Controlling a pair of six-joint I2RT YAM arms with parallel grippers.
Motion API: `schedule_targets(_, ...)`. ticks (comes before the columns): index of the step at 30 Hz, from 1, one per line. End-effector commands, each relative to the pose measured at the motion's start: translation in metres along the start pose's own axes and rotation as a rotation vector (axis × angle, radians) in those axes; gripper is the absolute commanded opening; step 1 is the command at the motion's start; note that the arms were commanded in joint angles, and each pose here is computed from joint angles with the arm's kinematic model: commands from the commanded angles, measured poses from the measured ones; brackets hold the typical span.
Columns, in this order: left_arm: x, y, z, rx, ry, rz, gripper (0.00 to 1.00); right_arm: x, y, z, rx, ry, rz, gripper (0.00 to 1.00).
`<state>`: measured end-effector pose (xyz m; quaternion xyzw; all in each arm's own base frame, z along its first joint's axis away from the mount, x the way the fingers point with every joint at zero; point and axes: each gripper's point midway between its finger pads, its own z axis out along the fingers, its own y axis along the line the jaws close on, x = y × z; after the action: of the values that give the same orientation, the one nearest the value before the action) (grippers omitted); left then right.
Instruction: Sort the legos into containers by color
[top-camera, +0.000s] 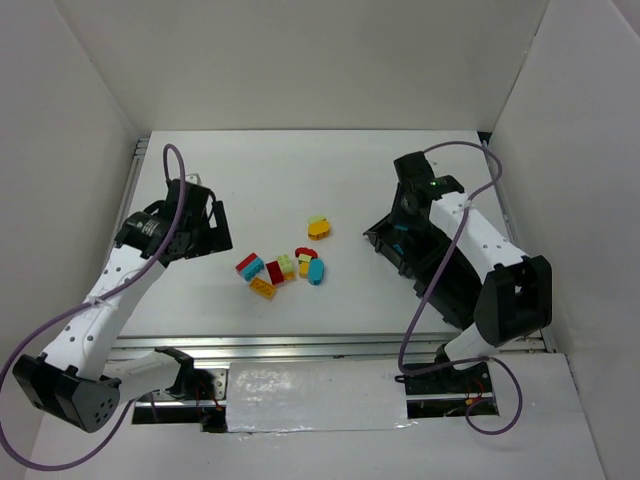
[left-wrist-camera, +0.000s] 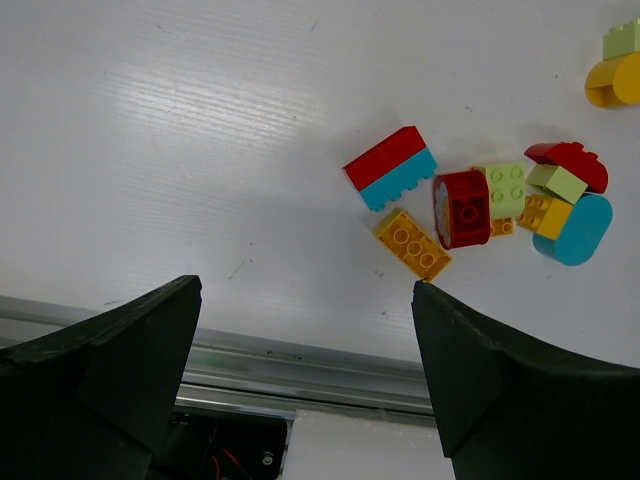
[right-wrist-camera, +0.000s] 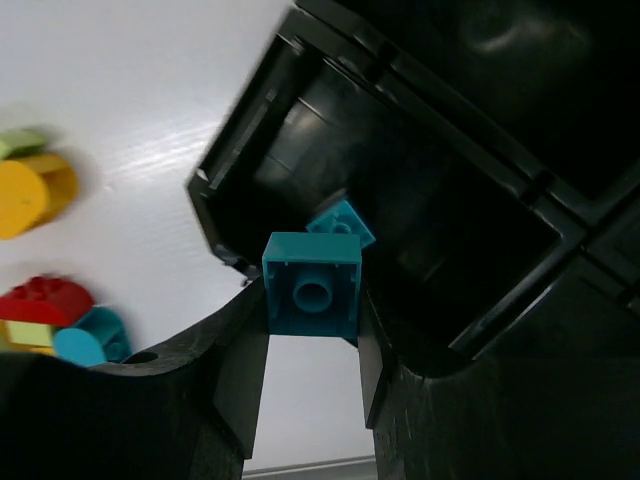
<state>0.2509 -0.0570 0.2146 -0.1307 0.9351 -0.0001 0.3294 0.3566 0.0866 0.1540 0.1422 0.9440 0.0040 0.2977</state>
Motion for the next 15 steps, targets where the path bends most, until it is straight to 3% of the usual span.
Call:
schedule_targets(1, -0.006, -0.007, 0.005, 0.020, 0.000, 0.011, 0.99, 0.004, -0.016, 0.006, 0.034, -0.004, 0.057, 0.22)
schedule_targets(2, -0.006, -0.008, 0.005, 0.023, 0.001, 0.014, 1.00, 0.011, -0.020, 0.011, 0.038, 0.016, 0.062, 0.24)
schedule_targets(3, -0.006, -0.009, 0.006, 0.027, 0.005, 0.017, 1.00, 0.013, -0.022, 0.013, 0.042, 0.023, 0.065, 0.34)
schedule_targets(4, -0.005, -0.010, 0.006, 0.029, 0.008, 0.019, 0.99, 0.013, -0.024, 0.015, 0.049, 0.024, 0.070, 0.58)
schedule_targets(8, -0.004, -0.009, 0.006, 0.030, 0.008, 0.022, 0.99, 0.010, -0.024, 0.017, 0.060, 0.023, 0.060, 0.79)
schedule_targets(9, -0.003, -0.008, 0.006, 0.030, 0.010, 0.023, 1.00, 0.008, -0.024, 0.017, 0.062, 0.021, 0.058, 0.88)
schedule_targets(12, -0.001, -0.007, 0.005, 0.032, 0.012, 0.024, 1.00, 0.000, -0.015, 0.008, 0.031, 0.007, 0.045, 0.95)
schedule_targets(15, -0.001, -0.007, 0.004, 0.032, 0.006, 0.017, 1.00, 0.001, 0.030, -0.015, -0.075, -0.034, -0.058, 0.95)
